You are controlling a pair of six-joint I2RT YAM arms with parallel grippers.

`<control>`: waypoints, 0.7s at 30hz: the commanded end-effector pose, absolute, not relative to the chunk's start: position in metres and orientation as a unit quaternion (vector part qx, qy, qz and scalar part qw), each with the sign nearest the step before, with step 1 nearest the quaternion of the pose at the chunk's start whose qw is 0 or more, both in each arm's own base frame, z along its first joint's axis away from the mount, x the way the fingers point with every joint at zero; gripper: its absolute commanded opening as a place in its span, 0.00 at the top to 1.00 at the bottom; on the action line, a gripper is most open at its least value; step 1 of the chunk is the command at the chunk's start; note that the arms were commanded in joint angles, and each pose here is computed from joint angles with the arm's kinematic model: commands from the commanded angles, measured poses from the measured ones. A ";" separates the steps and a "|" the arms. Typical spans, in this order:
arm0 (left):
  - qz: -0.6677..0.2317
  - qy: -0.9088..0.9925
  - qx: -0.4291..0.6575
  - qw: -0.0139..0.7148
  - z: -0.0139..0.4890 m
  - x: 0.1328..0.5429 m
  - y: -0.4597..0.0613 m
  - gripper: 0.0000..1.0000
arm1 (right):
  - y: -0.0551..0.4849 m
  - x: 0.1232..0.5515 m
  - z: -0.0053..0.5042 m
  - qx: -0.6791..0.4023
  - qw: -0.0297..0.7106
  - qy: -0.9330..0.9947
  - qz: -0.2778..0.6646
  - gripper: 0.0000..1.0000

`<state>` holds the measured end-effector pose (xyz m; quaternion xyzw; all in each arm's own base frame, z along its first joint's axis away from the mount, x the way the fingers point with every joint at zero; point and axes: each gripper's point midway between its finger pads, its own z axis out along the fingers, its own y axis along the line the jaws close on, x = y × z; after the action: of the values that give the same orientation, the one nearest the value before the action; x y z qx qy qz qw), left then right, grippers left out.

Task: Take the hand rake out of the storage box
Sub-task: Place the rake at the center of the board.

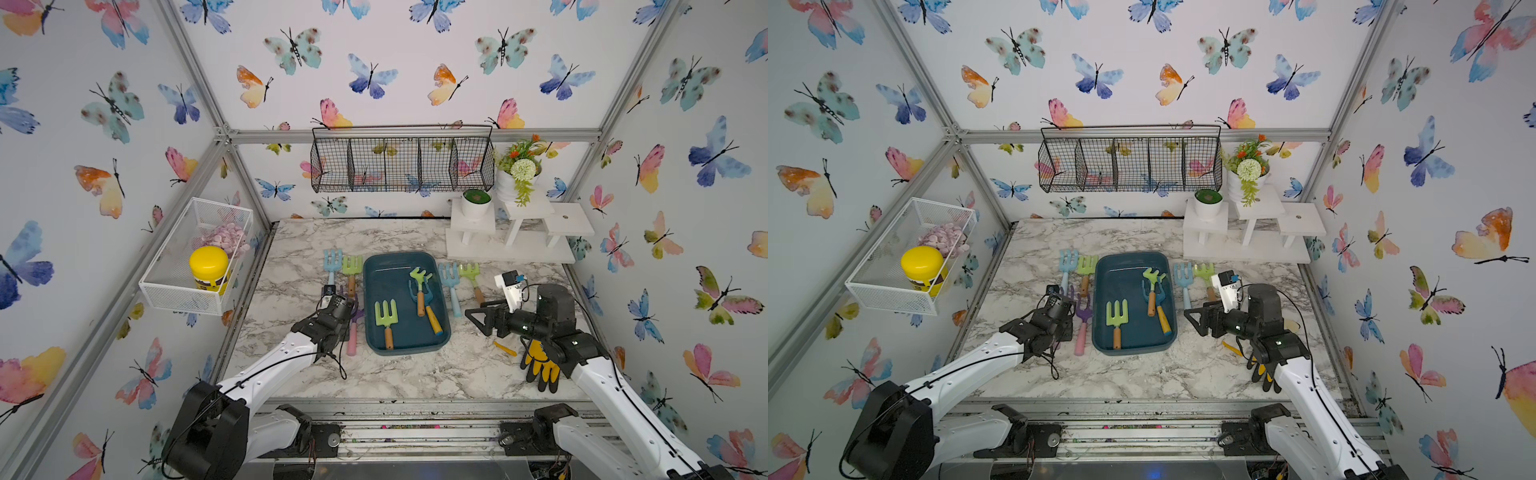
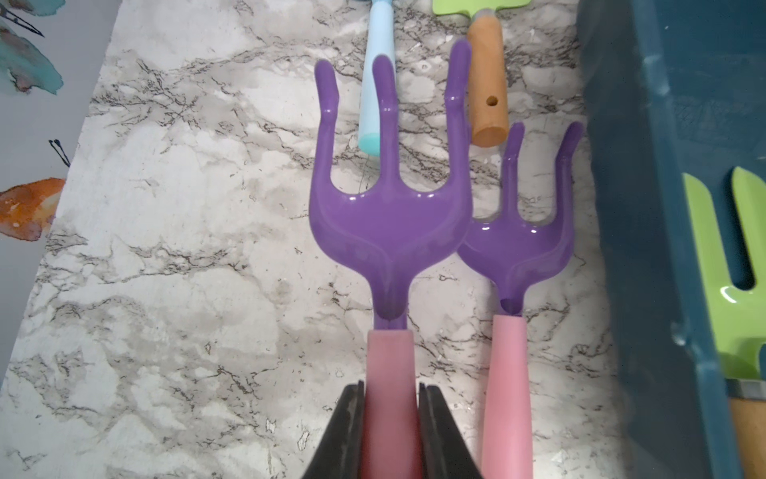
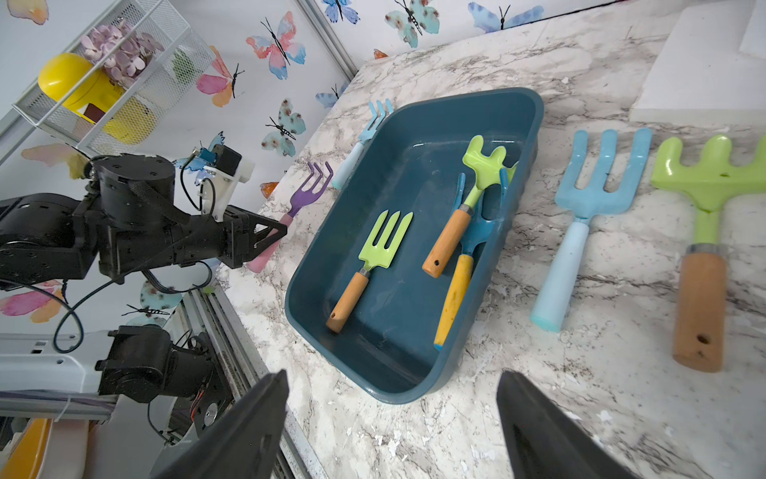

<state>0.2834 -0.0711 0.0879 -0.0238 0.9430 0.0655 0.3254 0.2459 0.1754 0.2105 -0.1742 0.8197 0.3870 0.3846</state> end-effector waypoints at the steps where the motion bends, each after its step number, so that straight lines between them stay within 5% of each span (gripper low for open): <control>1: 0.070 0.936 -0.039 0.342 0.091 0.292 -0.066 0.98 | 0.181 0.239 0.214 -0.187 0.384 0.809 0.404 0.14; 21: 0.075 0.962 -0.035 0.261 0.072 0.304 -0.057 0.91 | 0.179 0.235 0.224 -0.192 0.402 0.798 0.405 0.14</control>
<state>0.3051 -0.0578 0.0719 -0.0418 0.9561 0.0798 0.2788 0.2394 0.1757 0.2218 -0.1837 0.8061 0.3936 0.4018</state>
